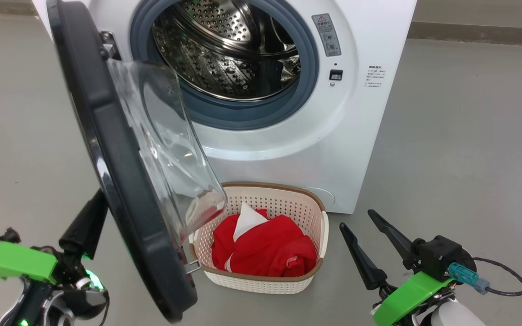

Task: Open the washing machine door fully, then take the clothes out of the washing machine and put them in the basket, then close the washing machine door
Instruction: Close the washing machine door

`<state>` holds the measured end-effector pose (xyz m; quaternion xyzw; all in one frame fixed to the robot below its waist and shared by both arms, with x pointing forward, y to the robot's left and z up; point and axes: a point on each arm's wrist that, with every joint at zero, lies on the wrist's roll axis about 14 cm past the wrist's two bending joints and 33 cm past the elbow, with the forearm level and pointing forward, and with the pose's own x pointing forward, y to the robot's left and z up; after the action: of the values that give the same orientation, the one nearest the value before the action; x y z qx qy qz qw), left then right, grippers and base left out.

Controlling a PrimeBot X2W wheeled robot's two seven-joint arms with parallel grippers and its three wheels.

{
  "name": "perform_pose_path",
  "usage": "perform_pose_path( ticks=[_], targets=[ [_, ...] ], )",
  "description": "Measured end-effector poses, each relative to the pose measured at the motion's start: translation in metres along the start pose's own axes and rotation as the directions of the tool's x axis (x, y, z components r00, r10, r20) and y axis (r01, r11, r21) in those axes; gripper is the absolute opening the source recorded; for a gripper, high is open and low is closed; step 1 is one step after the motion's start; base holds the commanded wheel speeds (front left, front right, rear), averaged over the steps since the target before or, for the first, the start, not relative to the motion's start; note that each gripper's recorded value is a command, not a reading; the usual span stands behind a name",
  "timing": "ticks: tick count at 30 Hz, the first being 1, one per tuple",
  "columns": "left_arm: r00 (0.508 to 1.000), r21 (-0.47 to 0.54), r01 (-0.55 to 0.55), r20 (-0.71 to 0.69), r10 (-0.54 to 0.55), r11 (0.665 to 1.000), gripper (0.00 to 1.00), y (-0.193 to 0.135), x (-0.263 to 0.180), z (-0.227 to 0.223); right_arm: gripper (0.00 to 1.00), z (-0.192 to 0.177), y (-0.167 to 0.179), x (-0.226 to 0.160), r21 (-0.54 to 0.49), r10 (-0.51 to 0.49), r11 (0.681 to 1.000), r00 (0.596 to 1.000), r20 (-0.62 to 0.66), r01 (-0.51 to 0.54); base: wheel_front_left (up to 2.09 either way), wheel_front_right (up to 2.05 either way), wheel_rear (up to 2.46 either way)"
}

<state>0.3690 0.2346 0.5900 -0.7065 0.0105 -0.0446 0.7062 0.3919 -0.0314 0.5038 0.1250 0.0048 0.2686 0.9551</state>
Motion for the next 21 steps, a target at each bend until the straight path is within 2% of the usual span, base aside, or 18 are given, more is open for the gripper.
perform_pose_path(
  ticks=[1, 4, 6, 10, 14, 18, 21],
  targets=[
    [1.0, 0.002, 0.002, 0.009, -0.002, 1.0, 1.0, 0.0, -0.001, 0.002, 1.0, 0.0, 0.0, 0.0, 0.0, 0.0, 1.0, 1.0, 0.001, 0.0, 0.0, 0.0, 0.0],
    [0.998, 0.063, 0.029, 0.062, -0.032, 0.998, 1.0, -0.006, -0.004, 0.011, 1.0, 0.0, 0.0, 0.001, 0.002, -0.002, 1.0, 1.0, 0.002, 0.002, 0.0, 0.0, 0.0],
    [0.991, 0.184, 0.027, 0.122, -0.05, 0.983, 1.0, -0.008, -0.009, 0.024, 1.0, 0.0, -0.001, 0.001, 0.003, -0.003, 1.0, 1.0, 0.002, 0.003, 0.0, 0.0, 0.0],
    [0.962, 0.458, -0.099, 0.272, -0.034, 0.883, 1.0, 0.003, -0.023, 0.055, 1.0, 0.0, -0.001, 0.002, 0.004, -0.004, 1.0, 1.0, 0.001, 0.004, 0.0, 0.0, 0.0],
    [0.94, 0.681, -0.136, 0.317, -0.123, 0.72, 1.0, -0.006, -0.028, 0.059, 1.0, -0.001, -0.001, 0.002, 0.007, -0.004, 1.0, 1.0, 0.0, 0.004, 0.0, 0.0, 0.0],
    [0.931, 0.85, -0.184, 0.313, -0.191, 0.494, 1.0, -0.008, -0.034, 0.057, 1.0, 0.0, -0.002, 0.002, 0.014, -0.007, 1.0, 1.0, 0.002, 0.007, 0.0, 0.0, 0.0],
    [0.931, 0.912, -0.219, 0.301, -0.205, 0.346, 1.0, -0.001, -0.039, 0.053, 1.0, 0.0, -0.002, 0.002, 0.016, -0.008, 1.0, 1.0, 0.004, 0.008, 0.0, 0.0, 0.0]
  ],
)
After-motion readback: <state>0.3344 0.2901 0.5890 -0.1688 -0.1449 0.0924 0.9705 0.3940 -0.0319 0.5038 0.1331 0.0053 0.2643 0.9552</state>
